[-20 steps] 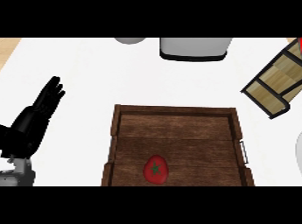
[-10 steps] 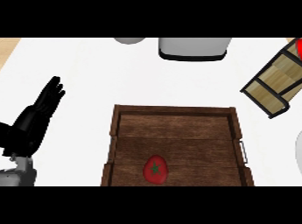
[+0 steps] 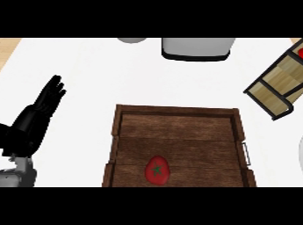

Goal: Pick the can from the tray and place it in the tiered shelf

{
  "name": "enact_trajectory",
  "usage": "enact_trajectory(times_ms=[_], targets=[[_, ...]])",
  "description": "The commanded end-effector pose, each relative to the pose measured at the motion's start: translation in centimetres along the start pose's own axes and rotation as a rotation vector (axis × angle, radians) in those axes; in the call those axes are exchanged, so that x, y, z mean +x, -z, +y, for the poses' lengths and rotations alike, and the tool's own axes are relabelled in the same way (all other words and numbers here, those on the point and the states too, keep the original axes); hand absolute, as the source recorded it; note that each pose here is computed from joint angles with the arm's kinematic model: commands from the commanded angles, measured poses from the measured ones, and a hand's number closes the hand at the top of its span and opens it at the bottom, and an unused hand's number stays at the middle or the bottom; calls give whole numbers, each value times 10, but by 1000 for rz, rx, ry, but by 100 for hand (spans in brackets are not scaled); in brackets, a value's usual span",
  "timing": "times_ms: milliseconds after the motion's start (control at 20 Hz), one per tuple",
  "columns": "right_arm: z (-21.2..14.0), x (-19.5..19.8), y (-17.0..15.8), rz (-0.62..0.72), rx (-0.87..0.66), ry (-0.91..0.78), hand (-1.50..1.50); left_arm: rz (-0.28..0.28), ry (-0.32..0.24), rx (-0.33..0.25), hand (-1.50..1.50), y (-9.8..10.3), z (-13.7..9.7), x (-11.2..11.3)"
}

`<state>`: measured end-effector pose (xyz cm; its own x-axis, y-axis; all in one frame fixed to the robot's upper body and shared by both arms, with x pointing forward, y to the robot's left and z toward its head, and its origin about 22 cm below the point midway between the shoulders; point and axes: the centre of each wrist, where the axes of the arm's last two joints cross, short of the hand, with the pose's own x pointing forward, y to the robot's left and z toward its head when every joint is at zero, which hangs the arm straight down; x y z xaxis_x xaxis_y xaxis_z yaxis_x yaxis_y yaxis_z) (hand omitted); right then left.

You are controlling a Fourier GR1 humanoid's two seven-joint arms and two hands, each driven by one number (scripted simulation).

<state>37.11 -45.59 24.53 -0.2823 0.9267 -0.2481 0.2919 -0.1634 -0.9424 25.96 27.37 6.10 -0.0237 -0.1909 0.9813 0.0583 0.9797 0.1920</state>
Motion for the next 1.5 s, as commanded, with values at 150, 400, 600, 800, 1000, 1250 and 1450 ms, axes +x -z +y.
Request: enact_trajectory(times_ms=[150,400,600,800,1000,1250,1450], targets=[[-17,-16,14,174,-43,77,-150,4,-3,7,0,-2,-4,3],[-44,-12,33,168,-184,346,-150,0,-5,11,0,0,-2,1],[-78,-30,23,181,-304,532,-150,10,-5,19,0,-1,-8,-1],[-118,-48,11,286,-342,697,-150,33,-4,9,0,-3,-2,-5],[-141,-81,-33,425,-370,928,-150,16,-6,31,0,5,6,4],[-137,-109,-89,570,-327,1120,-150,20,11,5,0,-6,2,-5],[-151,-122,-130,585,-302,1155,-150,-8,-8,16,0,8,-5,8]])
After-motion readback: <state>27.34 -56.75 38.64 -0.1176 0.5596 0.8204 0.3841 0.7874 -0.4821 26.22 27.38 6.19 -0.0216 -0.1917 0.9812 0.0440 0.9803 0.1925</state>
